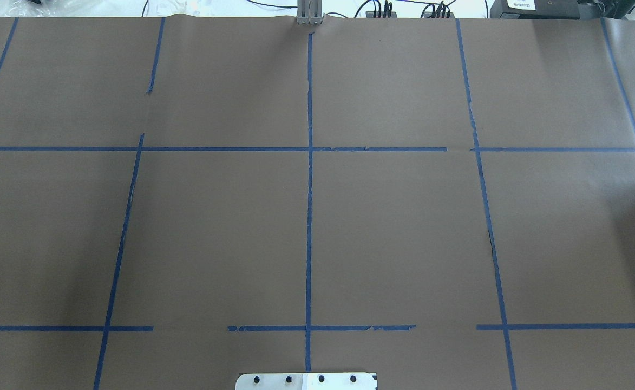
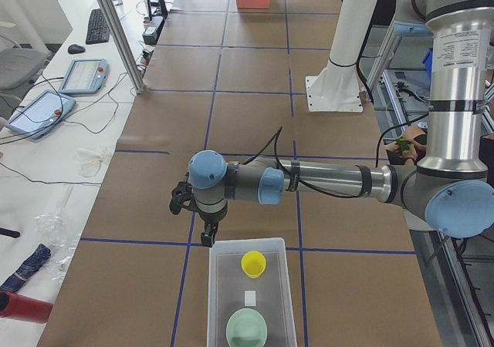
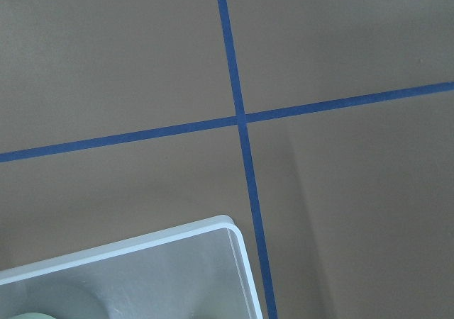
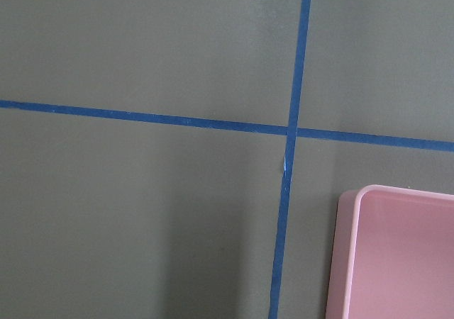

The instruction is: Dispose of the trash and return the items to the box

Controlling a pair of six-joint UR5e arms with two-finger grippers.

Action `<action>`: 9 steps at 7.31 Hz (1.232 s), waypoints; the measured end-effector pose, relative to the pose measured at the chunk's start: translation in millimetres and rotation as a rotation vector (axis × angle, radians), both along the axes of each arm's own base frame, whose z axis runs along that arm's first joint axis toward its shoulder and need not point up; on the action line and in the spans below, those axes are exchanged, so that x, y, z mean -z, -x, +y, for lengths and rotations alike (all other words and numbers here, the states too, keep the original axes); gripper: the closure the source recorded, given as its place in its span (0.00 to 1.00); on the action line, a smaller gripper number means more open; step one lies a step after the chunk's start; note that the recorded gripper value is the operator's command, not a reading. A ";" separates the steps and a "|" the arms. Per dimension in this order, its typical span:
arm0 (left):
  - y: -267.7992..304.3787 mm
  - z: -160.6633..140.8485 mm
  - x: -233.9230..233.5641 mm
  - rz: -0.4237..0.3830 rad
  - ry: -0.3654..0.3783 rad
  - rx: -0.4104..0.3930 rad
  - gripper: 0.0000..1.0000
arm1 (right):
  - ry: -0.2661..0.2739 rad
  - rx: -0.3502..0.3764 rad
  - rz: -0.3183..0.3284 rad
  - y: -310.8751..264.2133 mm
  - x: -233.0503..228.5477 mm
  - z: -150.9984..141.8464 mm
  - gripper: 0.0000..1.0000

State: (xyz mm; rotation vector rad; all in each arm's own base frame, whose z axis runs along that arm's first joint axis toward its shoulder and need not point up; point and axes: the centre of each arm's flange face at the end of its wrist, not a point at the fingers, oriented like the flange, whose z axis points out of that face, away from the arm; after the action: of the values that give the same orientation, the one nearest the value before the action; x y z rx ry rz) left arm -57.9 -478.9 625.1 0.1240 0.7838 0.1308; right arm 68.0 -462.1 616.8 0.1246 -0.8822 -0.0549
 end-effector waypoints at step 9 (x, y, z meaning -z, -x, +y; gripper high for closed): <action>0.4 -0.7 -1.3 0.002 0.012 0.009 0.00 | -0.001 0.000 -0.002 0.1 0.9 0.6 0.00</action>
State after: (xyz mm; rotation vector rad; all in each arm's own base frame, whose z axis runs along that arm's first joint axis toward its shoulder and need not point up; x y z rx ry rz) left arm -58.2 -479.6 626.3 0.1164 0.7858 0.1174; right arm 67.8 -461.5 615.9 0.1258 -0.8839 -0.0553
